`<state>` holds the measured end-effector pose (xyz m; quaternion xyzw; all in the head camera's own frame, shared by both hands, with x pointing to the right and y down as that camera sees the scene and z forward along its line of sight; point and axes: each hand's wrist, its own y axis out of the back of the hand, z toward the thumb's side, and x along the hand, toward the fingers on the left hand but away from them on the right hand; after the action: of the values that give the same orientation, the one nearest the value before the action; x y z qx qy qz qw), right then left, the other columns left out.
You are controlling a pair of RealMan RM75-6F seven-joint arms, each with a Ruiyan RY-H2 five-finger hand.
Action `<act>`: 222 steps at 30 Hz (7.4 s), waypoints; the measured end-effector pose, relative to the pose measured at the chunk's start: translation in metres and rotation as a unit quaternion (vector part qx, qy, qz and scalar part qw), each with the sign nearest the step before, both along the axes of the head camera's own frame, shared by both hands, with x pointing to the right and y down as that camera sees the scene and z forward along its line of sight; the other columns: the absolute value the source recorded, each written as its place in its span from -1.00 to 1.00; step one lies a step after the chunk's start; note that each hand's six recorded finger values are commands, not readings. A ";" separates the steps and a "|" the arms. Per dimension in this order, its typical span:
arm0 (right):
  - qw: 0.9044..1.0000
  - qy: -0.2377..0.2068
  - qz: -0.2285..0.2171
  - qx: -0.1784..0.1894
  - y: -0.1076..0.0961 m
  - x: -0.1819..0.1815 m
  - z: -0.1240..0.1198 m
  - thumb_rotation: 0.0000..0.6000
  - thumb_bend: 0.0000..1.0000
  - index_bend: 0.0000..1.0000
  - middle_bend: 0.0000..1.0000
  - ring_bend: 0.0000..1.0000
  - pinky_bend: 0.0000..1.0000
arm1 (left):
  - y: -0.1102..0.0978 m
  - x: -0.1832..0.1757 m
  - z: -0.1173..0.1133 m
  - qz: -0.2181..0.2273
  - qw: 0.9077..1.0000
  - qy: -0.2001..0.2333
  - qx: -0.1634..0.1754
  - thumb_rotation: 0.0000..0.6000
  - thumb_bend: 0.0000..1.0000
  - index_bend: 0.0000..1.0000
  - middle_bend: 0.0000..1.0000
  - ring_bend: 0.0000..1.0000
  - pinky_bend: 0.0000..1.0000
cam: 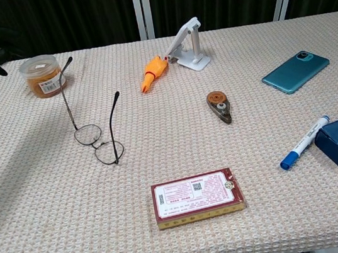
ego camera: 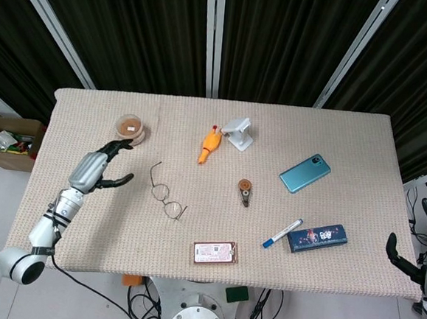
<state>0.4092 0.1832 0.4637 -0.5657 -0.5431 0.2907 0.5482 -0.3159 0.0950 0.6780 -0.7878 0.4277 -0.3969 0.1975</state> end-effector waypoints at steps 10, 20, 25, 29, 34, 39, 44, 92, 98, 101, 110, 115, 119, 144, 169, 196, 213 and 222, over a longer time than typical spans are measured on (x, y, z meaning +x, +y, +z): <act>1.000 0.003 0.012 -0.007 0.000 0.003 0.006 0.53 0.01 -1.00 -1.00 -1.00 -1.00 | -0.018 0.030 0.015 -0.065 0.982 0.159 -0.082 -1.00 -0.98 -0.90 -0.42 -0.90 -0.59; 1.000 0.005 0.017 -0.013 0.000 0.005 0.012 0.54 0.02 -1.00 -1.00 -1.00 -1.00 | 0.009 0.070 0.022 0.002 0.979 0.165 -0.118 -1.00 -0.98 -0.90 -0.51 -0.90 -0.59; 1.000 0.006 0.017 -0.016 0.002 0.006 0.014 0.53 0.02 -1.00 -1.00 -1.00 -1.00 | 0.017 0.077 0.021 0.022 0.980 0.159 -0.118 -1.00 -0.98 -0.90 -0.51 -0.90 -0.59; 1.000 0.005 0.020 -0.020 0.002 0.008 0.015 0.54 0.01 -1.00 -1.00 -1.00 -1.00 | 0.023 0.080 0.020 0.043 0.982 0.146 -0.110 -1.00 -0.98 -0.90 -0.51 -0.90 -0.59; 1.000 0.004 0.018 -0.024 0.002 0.007 0.017 0.53 -0.01 -1.00 -1.00 -1.00 -1.00 | 0.037 0.084 0.020 0.082 0.986 0.114 -0.094 -1.00 -0.98 -0.89 -0.52 -0.90 -0.59; 0.999 0.004 0.017 -0.028 0.002 0.006 0.019 0.54 -0.01 -1.00 -1.00 -1.00 -1.00 | 0.052 0.091 0.021 0.112 0.984 0.107 -0.093 -1.00 -0.98 -0.89 -0.53 -0.90 -0.59; 0.999 0.004 0.017 -0.030 0.002 0.005 0.020 0.53 -0.01 -1.00 -1.00 -1.00 -1.00 | 0.062 0.095 0.024 0.122 0.981 0.107 -0.103 -1.00 -0.98 -0.89 -0.54 -0.90 -0.59; 0.998 0.018 0.028 -0.061 0.005 0.009 0.030 0.53 -0.01 -1.00 -1.00 -1.00 -1.00 | 0.070 0.044 0.025 0.175 0.982 -0.051 -0.055 1.00 0.16 -0.85 1.00 0.81 0.88; 0.997 0.020 0.029 -0.062 0.004 0.009 0.030 0.54 -0.01 -1.00 -1.00 -1.00 -1.00 | 0.083 0.055 0.036 0.203 0.976 -0.056 -0.060 1.00 0.16 -0.85 1.00 0.81 0.88; 0.997 0.020 0.029 -0.064 0.004 0.009 0.031 0.53 -0.01 -1.00 -1.00 -1.00 -1.00 | 0.088 0.057 0.039 0.214 0.973 -0.060 -0.064 1.00 0.16 -0.85 1.00 0.81 0.88; 0.997 0.021 0.029 -0.069 0.004 0.008 0.034 0.53 -0.01 -1.00 -1.00 -1.00 -1.00 | 0.099 0.057 0.045 0.241 0.963 -0.084 -0.086 1.00 0.16 -0.84 1.00 0.80 0.88; 0.997 0.021 0.031 -0.068 0.004 0.010 0.033 0.53 -0.01 -1.00 -1.00 -1.00 -1.00 | 0.100 0.056 0.046 0.250 0.959 -0.098 -0.090 1.00 0.16 -0.81 0.99 0.80 0.88; 0.997 0.021 0.030 -0.067 0.004 0.010 0.033 0.53 -0.01 -1.00 -1.00 -1.00 -1.00 | 0.101 0.057 0.048 0.255 0.957 -0.107 -0.090 1.00 0.16 -0.79 0.99 0.80 0.88; 0.998 0.015 0.038 -0.052 0.000 0.015 0.026 0.53 -0.01 -1.00 -1.00 -1.00 -1.00 | 0.065 0.042 -0.033 0.150 0.986 -0.039 0.068 1.00 0.23 -0.77 0.99 0.80 0.88; 0.998 0.015 0.041 -0.051 0.004 0.016 0.024 0.54 0.00 -1.00 -1.00 -1.00 -1.00 | 0.150 0.115 -0.014 0.284 0.958 0.017 0.031 1.00 0.28 -0.70 1.00 0.80 0.88; 0.998 0.015 0.040 -0.054 0.005 0.017 0.029 0.53 0.00 -1.00 -1.00 -1.00 -1.00 | 0.112 0.078 0.042 0.195 0.978 -0.013 -0.075 1.00 0.28 -0.76 1.00 0.81 0.89; 0.998 0.016 0.032 -0.054 0.006 0.011 0.026 0.54 0.01 -1.00 -1.00 -1.00 -1.00 | 0.106 0.065 0.057 0.188 0.974 -0.068 -0.104 1.00 0.28 -0.76 1.00 0.81 0.90; 0.998 0.020 0.036 -0.055 0.008 0.014 0.026 0.54 -0.01 -1.00 -1.00 -1.00 -1.00 | 0.091 0.067 0.023 0.161 0.985 -0.028 -0.047 1.00 0.18 -0.76 0.91 0.72 0.84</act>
<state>0.4235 0.1909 0.4896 -0.5687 -0.5355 0.3511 0.5163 -0.2488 0.1862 0.7012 -0.8435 0.2703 -0.4010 0.2336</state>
